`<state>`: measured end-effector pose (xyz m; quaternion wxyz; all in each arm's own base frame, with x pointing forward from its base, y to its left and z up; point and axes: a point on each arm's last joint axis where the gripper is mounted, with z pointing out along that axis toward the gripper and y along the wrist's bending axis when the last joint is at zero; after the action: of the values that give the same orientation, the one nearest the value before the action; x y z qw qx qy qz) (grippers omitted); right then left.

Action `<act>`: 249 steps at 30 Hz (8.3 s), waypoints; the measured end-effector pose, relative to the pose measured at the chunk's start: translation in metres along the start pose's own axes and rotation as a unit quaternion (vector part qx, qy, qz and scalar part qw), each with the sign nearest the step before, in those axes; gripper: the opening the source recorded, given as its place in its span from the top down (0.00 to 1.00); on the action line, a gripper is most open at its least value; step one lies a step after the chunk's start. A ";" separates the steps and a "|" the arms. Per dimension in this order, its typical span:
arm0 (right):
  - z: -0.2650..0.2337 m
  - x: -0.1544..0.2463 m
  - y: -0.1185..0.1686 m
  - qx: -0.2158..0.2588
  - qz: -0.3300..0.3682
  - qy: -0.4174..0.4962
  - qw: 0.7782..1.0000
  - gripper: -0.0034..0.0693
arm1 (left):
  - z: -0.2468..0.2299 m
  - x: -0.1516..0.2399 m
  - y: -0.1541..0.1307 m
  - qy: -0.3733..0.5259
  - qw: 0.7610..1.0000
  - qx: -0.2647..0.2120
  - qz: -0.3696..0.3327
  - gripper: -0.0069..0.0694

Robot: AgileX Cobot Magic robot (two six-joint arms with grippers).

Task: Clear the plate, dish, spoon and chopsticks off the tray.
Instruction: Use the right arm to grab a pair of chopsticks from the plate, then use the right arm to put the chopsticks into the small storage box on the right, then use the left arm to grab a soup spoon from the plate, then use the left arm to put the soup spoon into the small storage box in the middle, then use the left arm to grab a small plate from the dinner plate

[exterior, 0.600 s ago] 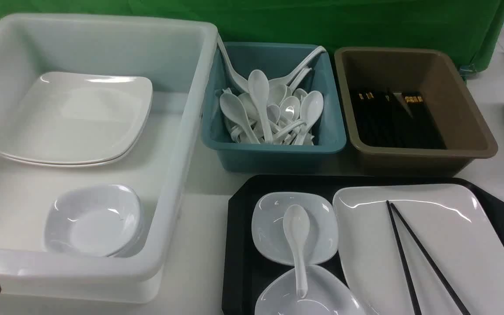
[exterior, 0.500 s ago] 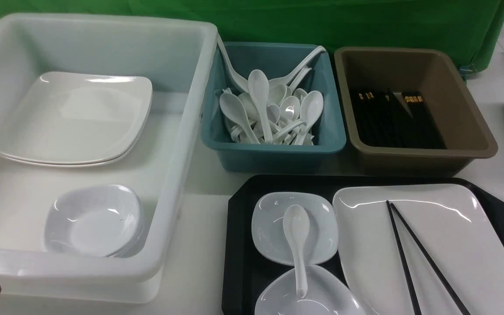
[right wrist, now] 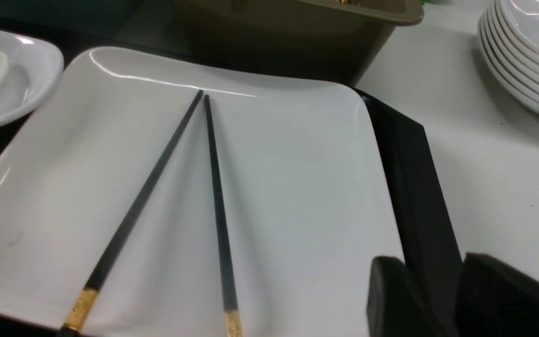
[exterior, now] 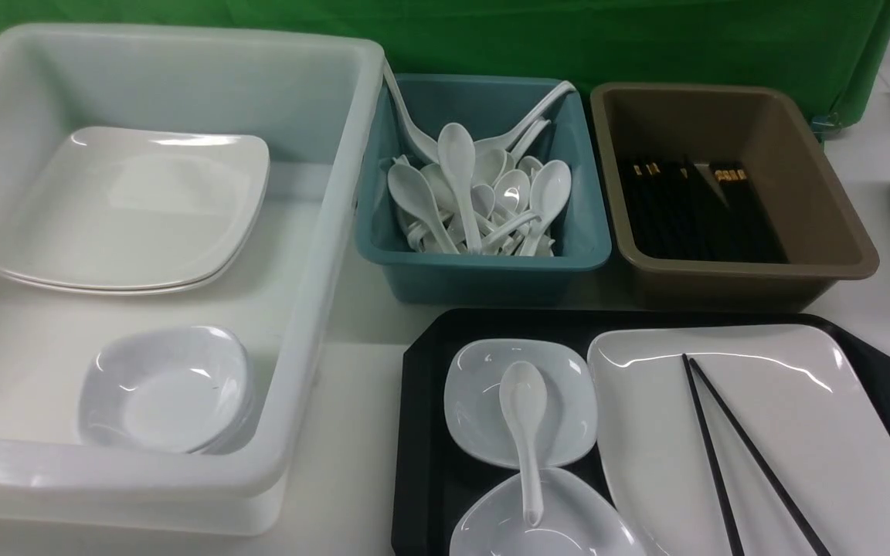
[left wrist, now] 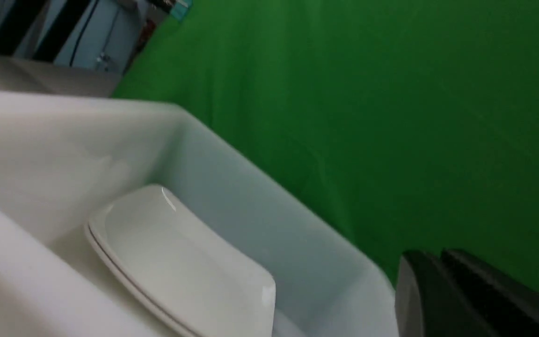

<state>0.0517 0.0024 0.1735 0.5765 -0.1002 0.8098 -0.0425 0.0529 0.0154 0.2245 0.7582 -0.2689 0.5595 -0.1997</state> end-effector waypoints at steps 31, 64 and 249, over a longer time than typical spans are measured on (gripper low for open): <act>-0.033 -0.086 -0.011 -0.065 0.341 -0.159 0.924 0.83 | 0.110 -0.026 -0.107 0.553 0.818 0.032 0.154 0.89; 0.209 -0.100 0.063 -0.140 0.029 0.522 0.841 0.07 | 0.091 0.054 -0.146 0.680 0.681 0.107 0.249 0.91; 0.012 -0.214 -0.026 -0.093 0.024 0.284 0.954 0.68 | 0.130 0.222 -0.218 0.784 0.477 0.165 0.362 0.45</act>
<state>0.1334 0.0226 0.3728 0.3116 -0.1177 0.9427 0.0204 0.2426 -0.2636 0.2269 0.0395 0.3558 0.9255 -0.1238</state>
